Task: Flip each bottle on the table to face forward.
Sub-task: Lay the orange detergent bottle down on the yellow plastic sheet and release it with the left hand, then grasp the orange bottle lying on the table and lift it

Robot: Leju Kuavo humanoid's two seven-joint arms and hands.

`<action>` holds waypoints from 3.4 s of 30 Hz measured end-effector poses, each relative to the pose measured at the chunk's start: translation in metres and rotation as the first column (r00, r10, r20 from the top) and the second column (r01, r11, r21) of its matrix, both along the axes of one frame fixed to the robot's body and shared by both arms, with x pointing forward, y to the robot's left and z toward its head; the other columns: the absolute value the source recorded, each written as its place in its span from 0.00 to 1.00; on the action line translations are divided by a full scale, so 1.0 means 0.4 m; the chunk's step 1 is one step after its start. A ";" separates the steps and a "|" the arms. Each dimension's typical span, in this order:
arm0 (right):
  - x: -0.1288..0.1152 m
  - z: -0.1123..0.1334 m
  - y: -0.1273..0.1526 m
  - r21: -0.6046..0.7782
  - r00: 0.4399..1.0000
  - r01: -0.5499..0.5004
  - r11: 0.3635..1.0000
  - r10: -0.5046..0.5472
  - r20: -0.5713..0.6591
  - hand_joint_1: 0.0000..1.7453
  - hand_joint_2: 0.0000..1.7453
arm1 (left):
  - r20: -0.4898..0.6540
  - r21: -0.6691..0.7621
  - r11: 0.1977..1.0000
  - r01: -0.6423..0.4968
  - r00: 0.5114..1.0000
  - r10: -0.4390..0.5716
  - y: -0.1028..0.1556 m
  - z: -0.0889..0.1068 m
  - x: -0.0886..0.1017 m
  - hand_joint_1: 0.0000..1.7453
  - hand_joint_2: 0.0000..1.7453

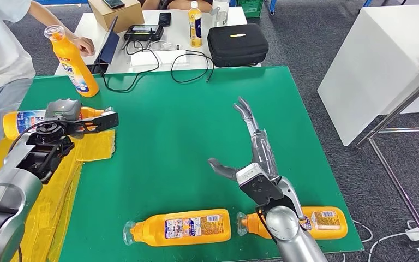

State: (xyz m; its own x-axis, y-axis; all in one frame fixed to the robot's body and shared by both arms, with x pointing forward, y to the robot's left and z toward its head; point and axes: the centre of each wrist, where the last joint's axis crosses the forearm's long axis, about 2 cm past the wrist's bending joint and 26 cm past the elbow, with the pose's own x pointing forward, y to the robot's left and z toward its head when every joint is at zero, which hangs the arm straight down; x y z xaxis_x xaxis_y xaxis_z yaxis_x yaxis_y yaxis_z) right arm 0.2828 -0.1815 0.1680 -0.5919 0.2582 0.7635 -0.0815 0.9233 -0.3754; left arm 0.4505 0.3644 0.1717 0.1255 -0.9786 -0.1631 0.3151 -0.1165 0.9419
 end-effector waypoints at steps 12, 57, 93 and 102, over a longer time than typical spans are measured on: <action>0.010 -0.006 0.006 -0.004 1.000 -0.006 1.000 0.006 -0.015 0.00 1.00 | -0.146 -0.192 0.980 -0.054 0.989 0.026 -0.008 -0.110 -0.062 1.00 1.00; 0.030 -0.031 0.043 -0.024 0.995 -0.049 0.998 0.047 -0.089 0.00 1.00 | -0.136 -0.294 0.948 -0.122 0.987 0.085 0.002 -0.172 -0.108 0.00 1.00; -0.070 -0.134 0.051 -0.437 0.970 -0.232 0.869 0.170 -0.176 0.00 1.00 | 0.410 -0.862 0.349 0.368 0.910 0.054 -0.131 0.041 -0.077 0.00 1.00; -0.100 -0.164 0.075 -0.516 0.939 -0.344 0.785 0.269 -0.216 0.00 1.00 | 0.464 -0.875 0.231 0.424 0.871 0.159 -0.148 0.060 -0.093 0.00 1.00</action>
State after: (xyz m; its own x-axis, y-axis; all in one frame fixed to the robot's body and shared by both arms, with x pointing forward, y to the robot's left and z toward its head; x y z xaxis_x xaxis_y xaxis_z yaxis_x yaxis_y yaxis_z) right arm 0.2429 -0.1517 0.1024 -0.6208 0.4697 0.6277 -0.4052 0.4931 -0.7698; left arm 0.4131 0.3052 0.1958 -0.2656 -0.3631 0.8931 -0.0067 0.9270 0.3749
